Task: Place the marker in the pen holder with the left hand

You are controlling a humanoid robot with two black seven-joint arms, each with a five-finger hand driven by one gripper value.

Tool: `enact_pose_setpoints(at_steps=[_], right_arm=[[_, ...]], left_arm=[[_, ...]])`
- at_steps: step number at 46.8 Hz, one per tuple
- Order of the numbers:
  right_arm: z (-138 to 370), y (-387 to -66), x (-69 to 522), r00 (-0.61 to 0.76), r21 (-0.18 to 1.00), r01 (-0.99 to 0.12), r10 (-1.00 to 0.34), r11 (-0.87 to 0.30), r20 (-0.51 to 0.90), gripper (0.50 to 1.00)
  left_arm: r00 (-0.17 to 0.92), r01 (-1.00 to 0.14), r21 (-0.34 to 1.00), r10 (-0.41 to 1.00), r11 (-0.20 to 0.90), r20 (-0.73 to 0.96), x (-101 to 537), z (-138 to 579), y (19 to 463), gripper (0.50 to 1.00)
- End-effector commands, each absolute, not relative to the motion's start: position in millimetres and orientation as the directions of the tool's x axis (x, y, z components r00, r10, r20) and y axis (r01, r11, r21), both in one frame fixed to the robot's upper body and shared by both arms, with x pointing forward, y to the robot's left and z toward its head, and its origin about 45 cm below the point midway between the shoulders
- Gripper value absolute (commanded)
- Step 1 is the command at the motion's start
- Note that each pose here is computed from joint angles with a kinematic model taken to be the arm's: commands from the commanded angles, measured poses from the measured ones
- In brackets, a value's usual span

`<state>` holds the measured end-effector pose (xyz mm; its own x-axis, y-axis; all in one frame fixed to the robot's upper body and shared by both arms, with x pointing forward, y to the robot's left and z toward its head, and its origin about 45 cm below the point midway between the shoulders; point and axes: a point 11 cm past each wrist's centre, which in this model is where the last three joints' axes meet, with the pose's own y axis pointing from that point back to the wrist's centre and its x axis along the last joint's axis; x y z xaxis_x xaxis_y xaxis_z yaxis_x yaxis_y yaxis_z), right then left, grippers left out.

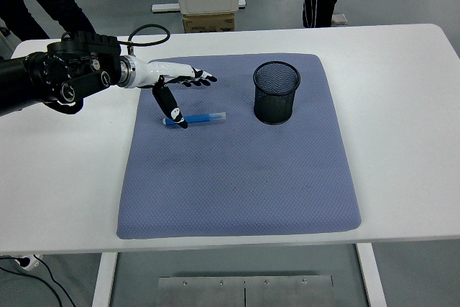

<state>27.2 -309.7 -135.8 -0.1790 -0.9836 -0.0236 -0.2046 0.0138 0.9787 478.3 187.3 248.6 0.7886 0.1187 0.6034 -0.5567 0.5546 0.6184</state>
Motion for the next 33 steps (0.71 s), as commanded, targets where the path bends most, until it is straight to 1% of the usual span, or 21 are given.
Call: enact_pose_setpoints(at_steps=[1, 15, 20, 25, 33], right_arm=[[-135.8, -309.7, 27.0, -0.18, 0.979, -0.204, -0.983, 0.014, -0.024, 1.0], [-135.8, -309.7, 27.0, -0.18, 0.979, -0.204, -0.983, 0.014, -0.024, 1.0], [-135.8, -309.7, 26.8, -0.179, 0.979, -0.204, -0.984, 0.014, -0.023, 1.0], [-135.8, -309.7, 26.8, -0.179, 0.979, -0.204, -0.984, 0.014, -0.023, 1.0], [-135.8, -309.2, 27.2, -0.178, 0.979, -0.206, -0.984, 0.013, -0.025, 1.0]], left_arm=[[0.802, -0.539, 0.629, 0.113, 0.561, 0.587, 476.5, 247.6, 184.2, 1.0], [0.806, -0.516, 0.653, 0.056, 0.555, 0.59, 474.7, 244.8, 178.3, 1.0], [0.804, -0.517, 0.675, 0.029, 0.526, 0.593, 474.6, 241.1, 178.3, 1.0], [0.801, -0.527, 0.685, 0.024, 0.503, 0.598, 476.1, 240.3, 180.6, 1.0], [0.799, -0.529, 0.686, 0.021, 0.5, 0.601, 476.8, 240.5, 180.2, 1.0]])
